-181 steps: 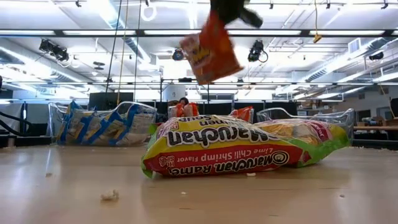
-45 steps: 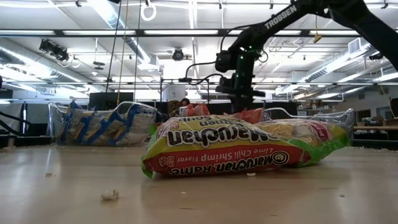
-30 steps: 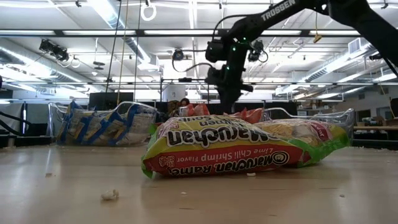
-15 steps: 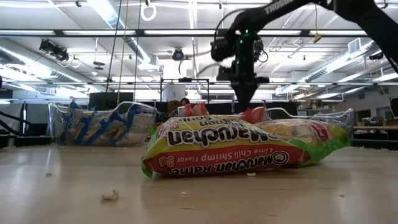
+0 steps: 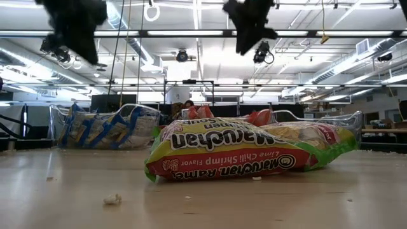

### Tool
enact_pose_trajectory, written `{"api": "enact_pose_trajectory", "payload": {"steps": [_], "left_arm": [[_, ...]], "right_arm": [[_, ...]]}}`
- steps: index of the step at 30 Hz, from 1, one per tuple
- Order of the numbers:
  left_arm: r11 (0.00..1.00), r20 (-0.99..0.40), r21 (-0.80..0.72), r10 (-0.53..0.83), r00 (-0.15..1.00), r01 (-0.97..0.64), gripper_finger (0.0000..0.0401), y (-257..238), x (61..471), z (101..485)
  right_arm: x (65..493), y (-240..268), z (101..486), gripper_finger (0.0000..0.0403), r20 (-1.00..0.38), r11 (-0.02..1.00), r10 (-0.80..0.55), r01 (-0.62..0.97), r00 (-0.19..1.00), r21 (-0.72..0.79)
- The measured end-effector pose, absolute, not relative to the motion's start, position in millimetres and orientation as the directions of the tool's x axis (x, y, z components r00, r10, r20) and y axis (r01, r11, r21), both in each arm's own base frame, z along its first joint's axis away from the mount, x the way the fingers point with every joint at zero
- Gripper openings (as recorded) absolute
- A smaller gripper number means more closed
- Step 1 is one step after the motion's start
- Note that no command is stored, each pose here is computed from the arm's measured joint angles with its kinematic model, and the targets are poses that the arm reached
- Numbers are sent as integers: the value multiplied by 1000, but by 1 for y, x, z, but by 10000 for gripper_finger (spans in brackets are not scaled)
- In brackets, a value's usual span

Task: Sort Maruchan noodles
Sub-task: Adjust the left transparent bin

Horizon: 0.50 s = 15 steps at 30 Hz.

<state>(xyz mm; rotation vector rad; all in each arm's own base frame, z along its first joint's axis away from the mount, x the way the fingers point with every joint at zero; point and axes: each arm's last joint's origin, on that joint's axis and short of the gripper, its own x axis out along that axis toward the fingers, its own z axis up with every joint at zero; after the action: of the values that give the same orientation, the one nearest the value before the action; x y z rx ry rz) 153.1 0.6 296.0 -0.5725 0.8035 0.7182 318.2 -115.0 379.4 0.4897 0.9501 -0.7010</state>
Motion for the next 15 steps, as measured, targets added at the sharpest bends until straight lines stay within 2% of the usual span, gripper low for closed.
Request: {"api": "enact_pose_trajectory", "payload": {"steps": [3,7,11,15], "left_arm": [[483,-828,-204,379,413,-852,38,11,153,265],[359,-860,-205,379,343,-911,19,20,151,225],[314,-870,-205,375,319,-927,10,22,149,194],[319,-854,-211,401,333,-924,12,22,148,177]], "right_arm": [[320,-87,387,90,-847,702,-296,702,441,121],[324,-54,391,90,-844,730,-247,664,476,161],[331,-21,378,90,-857,736,-250,664,451,134],[336,8,344,90,-892,742,-222,662,393,106]]}}
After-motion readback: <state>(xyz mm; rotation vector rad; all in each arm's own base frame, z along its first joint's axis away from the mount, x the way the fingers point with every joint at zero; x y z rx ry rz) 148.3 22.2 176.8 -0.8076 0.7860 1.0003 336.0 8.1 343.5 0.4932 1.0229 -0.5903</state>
